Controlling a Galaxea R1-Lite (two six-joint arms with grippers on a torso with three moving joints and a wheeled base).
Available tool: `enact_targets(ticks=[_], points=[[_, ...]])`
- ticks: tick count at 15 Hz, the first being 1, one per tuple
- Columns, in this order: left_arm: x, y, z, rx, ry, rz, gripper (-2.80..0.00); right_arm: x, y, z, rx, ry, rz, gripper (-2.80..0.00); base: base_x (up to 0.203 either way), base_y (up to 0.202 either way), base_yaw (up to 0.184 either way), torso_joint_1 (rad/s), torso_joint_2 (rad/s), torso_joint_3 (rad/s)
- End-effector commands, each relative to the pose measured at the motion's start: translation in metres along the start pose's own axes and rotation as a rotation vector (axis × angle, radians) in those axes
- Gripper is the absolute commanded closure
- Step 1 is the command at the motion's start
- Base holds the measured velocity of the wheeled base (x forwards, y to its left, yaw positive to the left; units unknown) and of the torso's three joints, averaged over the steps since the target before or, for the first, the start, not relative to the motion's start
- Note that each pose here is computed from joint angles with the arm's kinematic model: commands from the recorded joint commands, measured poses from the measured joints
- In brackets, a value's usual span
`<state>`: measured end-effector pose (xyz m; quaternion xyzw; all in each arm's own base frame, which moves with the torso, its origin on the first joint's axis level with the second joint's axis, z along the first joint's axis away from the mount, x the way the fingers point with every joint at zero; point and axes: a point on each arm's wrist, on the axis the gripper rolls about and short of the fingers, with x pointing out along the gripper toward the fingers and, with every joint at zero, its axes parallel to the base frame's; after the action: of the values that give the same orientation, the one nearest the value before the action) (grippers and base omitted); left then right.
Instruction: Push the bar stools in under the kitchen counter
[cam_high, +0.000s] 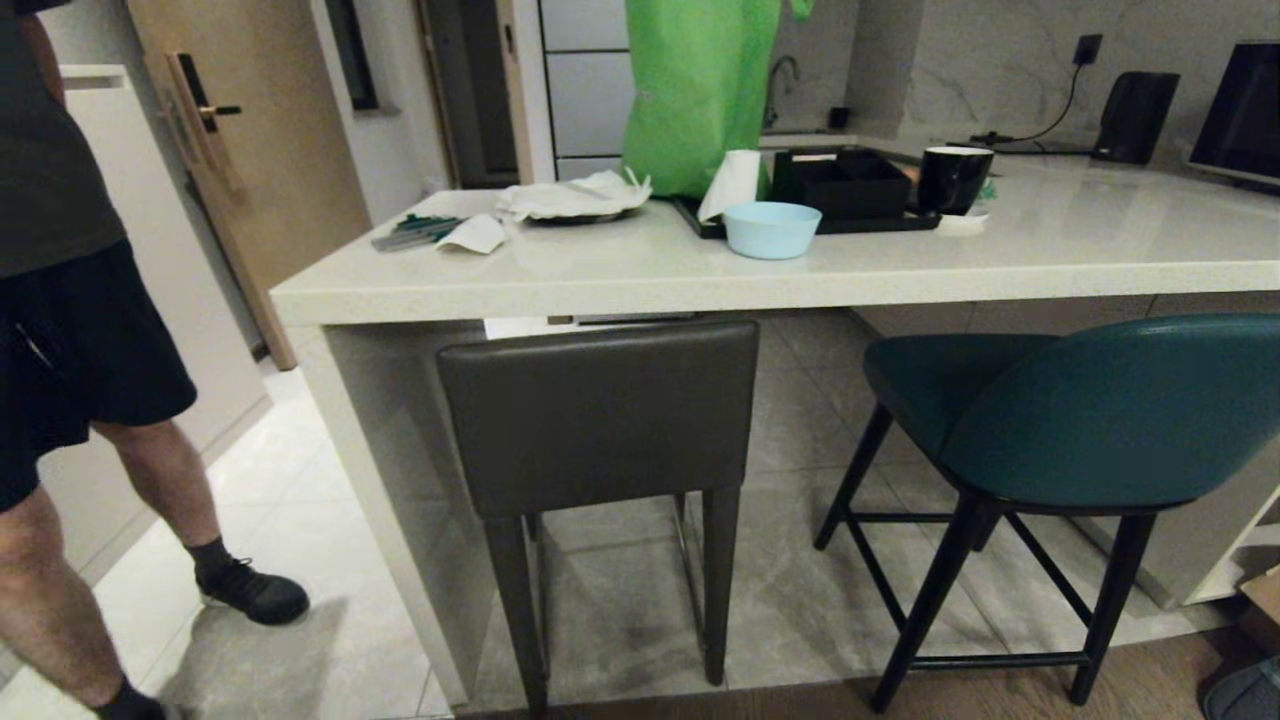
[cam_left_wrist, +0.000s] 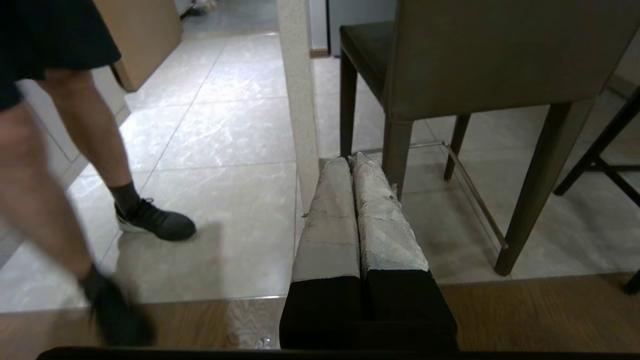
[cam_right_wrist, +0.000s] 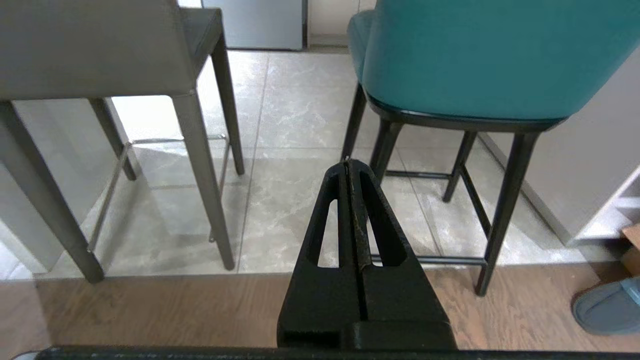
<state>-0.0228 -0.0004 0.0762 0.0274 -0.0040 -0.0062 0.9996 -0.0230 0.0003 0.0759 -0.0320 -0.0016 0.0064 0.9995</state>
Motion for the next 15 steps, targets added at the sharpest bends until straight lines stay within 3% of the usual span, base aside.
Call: enact_targets(ticks=[1, 4, 15], points=[[0.0001, 0.0, -0.0008, 0.0, 0.002, 0.003, 0.0, 0.0001, 0.0, 0.0, -0.002, 0.001, 0.001, 0.0, 0.0, 0.0, 0.0, 0.0, 0.0, 0.0], [0.0002, 0.0001, -0.0008, -0.026, 0.003, 0.006, 0.0, 0.0001, 0.0, 0.0, 0.003, 0.001, -0.001, 0.0, 0.002, -0.115, -0.005, 0.005, 0.0, 0.002], [0.0003, 0.0001, -0.0006, -0.035, 0.002, 0.006, 0.0, 0.0001, 0.0, 0.0002, 0.001, 0.0, 0.001, 0.0, 0.0, -0.195, 0.002, 0.002, 0.0, 0.001]])
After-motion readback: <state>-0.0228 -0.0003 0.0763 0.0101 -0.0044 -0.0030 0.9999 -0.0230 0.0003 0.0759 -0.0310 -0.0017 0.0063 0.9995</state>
